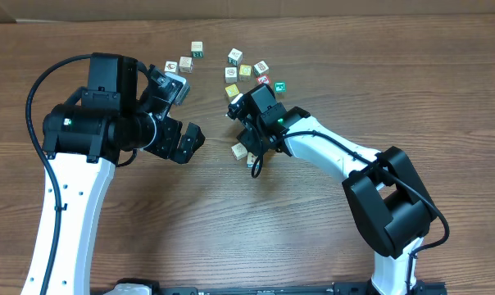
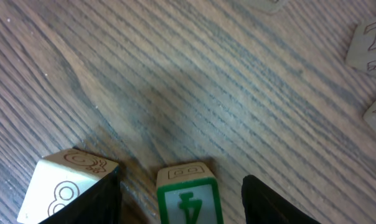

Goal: Form a circle
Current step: 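Open the right gripper to release the green block and lift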

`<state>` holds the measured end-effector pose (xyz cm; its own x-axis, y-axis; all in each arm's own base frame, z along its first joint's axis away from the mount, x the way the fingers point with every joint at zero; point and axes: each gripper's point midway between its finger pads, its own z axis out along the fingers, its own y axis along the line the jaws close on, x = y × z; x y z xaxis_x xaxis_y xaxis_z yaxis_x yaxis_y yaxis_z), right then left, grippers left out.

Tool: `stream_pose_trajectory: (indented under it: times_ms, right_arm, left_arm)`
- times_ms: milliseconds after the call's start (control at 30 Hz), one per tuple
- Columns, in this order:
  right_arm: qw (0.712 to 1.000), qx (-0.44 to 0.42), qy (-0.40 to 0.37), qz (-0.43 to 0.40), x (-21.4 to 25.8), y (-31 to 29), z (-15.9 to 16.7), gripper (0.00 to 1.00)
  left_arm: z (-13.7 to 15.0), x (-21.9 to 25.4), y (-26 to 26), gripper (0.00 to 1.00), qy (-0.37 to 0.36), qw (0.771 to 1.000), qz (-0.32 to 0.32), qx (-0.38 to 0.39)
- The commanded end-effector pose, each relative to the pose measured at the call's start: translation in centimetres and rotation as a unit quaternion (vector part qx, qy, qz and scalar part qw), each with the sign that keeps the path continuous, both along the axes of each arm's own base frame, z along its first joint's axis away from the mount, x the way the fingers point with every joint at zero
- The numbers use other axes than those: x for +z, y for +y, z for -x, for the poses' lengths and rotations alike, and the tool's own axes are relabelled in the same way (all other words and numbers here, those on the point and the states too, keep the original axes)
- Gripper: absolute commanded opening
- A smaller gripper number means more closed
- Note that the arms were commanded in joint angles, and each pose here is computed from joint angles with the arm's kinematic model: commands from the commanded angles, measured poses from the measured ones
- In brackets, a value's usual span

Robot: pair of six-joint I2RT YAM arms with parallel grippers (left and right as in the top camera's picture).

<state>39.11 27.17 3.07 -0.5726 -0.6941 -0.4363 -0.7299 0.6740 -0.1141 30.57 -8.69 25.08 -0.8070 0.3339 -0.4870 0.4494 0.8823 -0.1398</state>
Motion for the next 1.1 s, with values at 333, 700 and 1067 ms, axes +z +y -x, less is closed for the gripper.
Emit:
stream_pose_trajectory:
  times_ms: [333,700,1067]
  right_arm:
    - [0.993,-0.070,-0.075,-0.066,8.6,-1.6,-2.7,0.51]
    - [0.996,-0.021,0.013,-0.091,8.1,1.3,2.9,0.27]
    - [0.993,0.011,0.056,-0.105,6.0,4.1,5.8,0.04]
  left_arm:
    - [0.0,-0.2,-0.3,1.00,0.001,1.000,0.004,-0.014]
    - [0.0,-0.2,-0.3,1.00,0.001,1.000,0.004,-0.014]
    - [0.0,-0.2,-0.3,1.00,0.001,1.000,0.003,-0.014]
